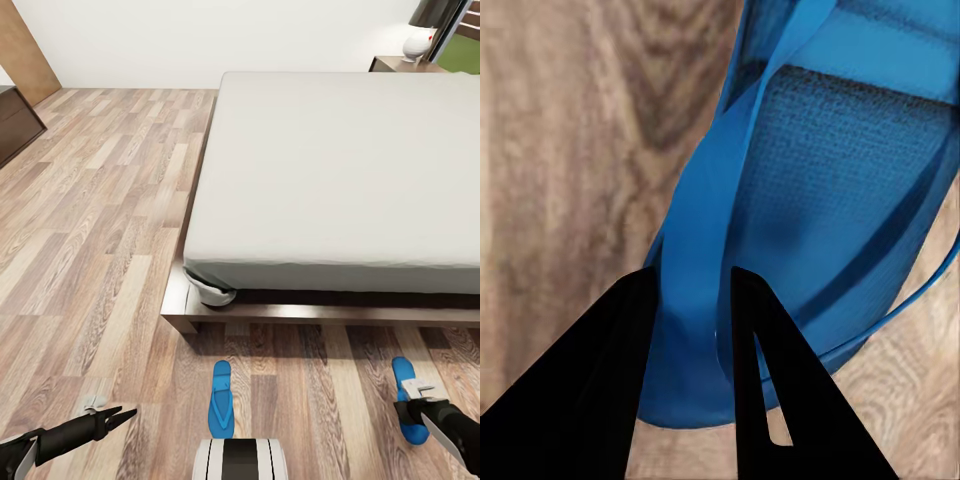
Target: In the bedroom, move the book from the bed onto either nightstand, and place the two sandals side by side next to the bed.
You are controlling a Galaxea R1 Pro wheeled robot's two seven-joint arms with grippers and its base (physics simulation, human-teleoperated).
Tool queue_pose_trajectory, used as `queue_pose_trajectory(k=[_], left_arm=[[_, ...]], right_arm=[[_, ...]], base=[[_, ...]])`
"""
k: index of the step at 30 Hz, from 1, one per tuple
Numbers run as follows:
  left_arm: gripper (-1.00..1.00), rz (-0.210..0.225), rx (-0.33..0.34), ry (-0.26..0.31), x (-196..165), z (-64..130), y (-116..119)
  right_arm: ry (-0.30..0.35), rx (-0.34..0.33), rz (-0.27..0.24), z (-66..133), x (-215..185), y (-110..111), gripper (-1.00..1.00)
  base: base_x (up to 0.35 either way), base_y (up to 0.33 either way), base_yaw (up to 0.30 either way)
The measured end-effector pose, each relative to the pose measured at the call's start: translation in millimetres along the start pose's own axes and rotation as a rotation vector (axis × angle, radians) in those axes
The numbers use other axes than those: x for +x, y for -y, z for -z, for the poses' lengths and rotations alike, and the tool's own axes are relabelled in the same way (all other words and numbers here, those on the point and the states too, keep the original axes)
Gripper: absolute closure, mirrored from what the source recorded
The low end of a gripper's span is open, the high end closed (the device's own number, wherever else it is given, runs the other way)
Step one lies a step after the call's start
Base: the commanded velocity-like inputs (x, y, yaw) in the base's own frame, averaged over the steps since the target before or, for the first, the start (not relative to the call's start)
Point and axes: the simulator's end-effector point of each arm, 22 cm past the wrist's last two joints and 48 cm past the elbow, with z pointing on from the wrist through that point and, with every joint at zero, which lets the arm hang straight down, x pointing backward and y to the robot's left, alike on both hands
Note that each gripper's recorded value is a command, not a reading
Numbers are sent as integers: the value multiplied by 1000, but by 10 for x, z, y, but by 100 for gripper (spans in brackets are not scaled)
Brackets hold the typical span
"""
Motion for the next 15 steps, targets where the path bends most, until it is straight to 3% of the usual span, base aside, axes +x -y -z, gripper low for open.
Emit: queue_pose_trajectory(k=[2, 4, 7, 9, 15], left_arm=[[-100, 0, 0, 0, 0, -1, 1], [-100, 0, 0, 0, 1, -1, 1], [-100, 0, 1, 0, 2, -5, 4], [-100, 1, 1, 0, 3, -7, 6], [-100, 1, 2, 0, 5, -15, 12]], right_arm=[[11, -9, -1, 1, -28, -22, 100], [13, -82, -5, 9, -33, -179, 100], [8, -306, -7, 104, -23, -655, 100], [8, -387, -2, 165, -19, -819, 100], [5, -420, 3, 190, -6, -897, 100]], base=[[0, 0, 0], [0, 0, 0], [0, 0, 0], [0, 0, 0], [0, 77, 0]])
